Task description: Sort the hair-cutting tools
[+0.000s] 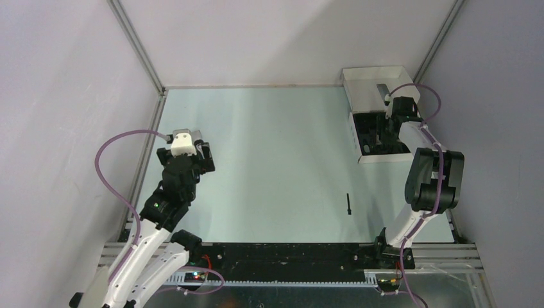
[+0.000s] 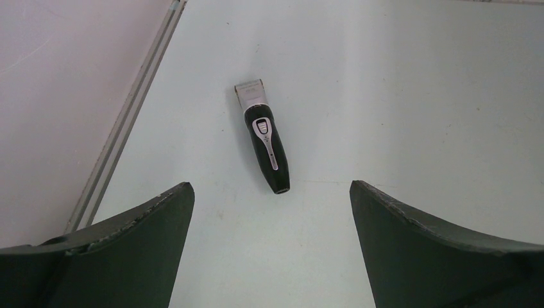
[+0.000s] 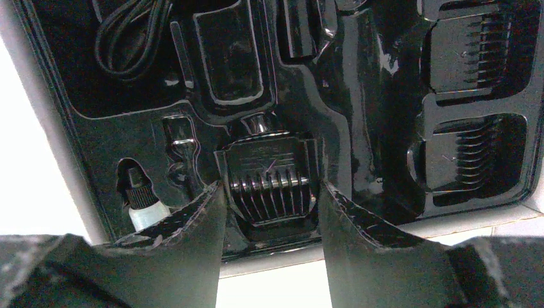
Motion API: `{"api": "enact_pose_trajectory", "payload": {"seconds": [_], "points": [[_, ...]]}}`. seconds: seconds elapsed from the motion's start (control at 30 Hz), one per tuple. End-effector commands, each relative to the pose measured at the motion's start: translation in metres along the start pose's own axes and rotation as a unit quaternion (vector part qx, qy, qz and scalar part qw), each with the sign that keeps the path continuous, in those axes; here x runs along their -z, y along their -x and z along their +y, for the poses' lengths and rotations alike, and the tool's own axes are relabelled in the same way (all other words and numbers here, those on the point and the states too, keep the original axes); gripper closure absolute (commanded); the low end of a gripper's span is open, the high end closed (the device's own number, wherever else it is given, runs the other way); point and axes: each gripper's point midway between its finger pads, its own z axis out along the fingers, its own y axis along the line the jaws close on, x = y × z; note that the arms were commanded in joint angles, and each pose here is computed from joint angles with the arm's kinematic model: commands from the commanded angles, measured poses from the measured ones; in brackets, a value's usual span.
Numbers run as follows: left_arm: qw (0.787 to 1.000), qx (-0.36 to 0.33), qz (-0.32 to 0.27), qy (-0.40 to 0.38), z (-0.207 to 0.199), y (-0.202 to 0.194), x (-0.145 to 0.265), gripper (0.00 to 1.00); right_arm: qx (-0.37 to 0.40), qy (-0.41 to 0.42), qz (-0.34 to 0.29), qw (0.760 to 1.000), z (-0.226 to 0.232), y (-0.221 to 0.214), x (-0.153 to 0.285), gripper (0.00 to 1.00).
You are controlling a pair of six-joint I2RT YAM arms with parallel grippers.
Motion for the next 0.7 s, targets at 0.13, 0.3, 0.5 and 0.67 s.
{"api": "enact_pose_trajectory", "payload": {"seconds": [0.13, 0.3, 0.5, 0.67], "points": [[1.0, 0.001, -0.016, 0.009, 0.003, 0.006, 0.0, 0.02, -0.011, -0.008, -0.016, 1.0, -0.005, 0.005, 0.016, 0.41], [1.0, 0.0, -0.015, 0.01, 0.003, 0.006, 0.0, 0.02, -0.023, -0.006, -0.023, 0.999, -0.006, 0.009, 0.022, 0.35], [1.0, -0.002, -0.014, 0.009, 0.002, 0.005, -0.001, 0.02, -0.028, -0.006, -0.049, 0.998, -0.007, 0.021, 0.033, 0.35], [1.0, -0.004, -0.012, 0.009, 0.002, 0.004, -0.002, 0.02, -0.036, -0.02, -0.069, 0.997, -0.013, 0.031, 0.038, 0.42]]}}
